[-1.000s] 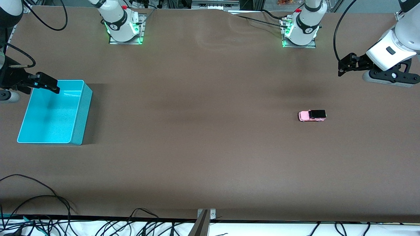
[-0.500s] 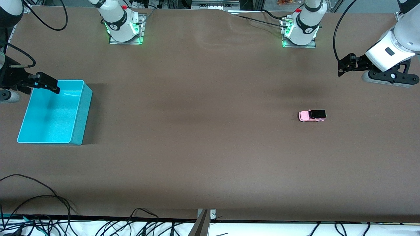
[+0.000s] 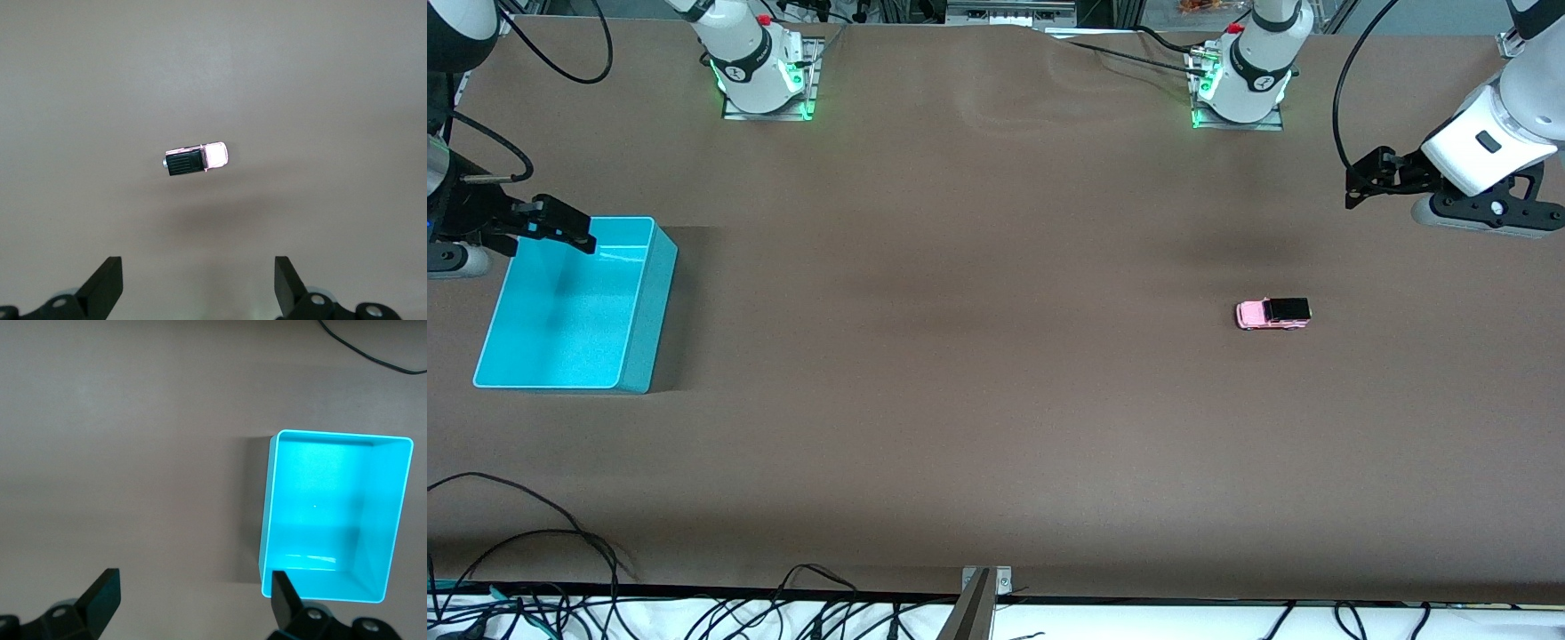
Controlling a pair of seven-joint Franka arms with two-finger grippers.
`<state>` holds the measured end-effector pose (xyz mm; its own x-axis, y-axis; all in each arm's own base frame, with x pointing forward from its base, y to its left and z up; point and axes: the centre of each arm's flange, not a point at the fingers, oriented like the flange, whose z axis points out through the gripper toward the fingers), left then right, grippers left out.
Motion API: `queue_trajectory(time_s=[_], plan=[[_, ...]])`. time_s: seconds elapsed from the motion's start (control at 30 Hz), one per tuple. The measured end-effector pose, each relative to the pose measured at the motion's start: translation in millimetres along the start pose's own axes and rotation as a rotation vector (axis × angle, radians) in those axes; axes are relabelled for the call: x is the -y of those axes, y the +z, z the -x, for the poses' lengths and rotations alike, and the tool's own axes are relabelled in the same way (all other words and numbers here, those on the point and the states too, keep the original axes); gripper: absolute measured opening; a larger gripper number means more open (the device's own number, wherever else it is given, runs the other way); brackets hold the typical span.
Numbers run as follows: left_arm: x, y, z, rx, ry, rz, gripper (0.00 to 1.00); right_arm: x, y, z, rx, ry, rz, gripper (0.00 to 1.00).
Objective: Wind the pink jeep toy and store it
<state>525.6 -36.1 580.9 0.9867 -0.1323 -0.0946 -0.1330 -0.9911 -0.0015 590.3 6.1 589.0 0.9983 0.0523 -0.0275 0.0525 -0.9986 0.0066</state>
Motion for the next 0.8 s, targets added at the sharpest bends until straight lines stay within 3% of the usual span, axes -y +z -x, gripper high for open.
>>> queue_trajectory(time_s=[0.27,0.8], plan=[[-1.0,3.0,0.0,0.006,0.081,0.0,1.0,0.0,0.0,0.0,0.0,0.0,0.0,1.0],[-2.8,9.5,-2.3,0.005,0.091,0.0,1.0,-0.7,0.0,0.0,0.0,0.001,0.0,1.0]])
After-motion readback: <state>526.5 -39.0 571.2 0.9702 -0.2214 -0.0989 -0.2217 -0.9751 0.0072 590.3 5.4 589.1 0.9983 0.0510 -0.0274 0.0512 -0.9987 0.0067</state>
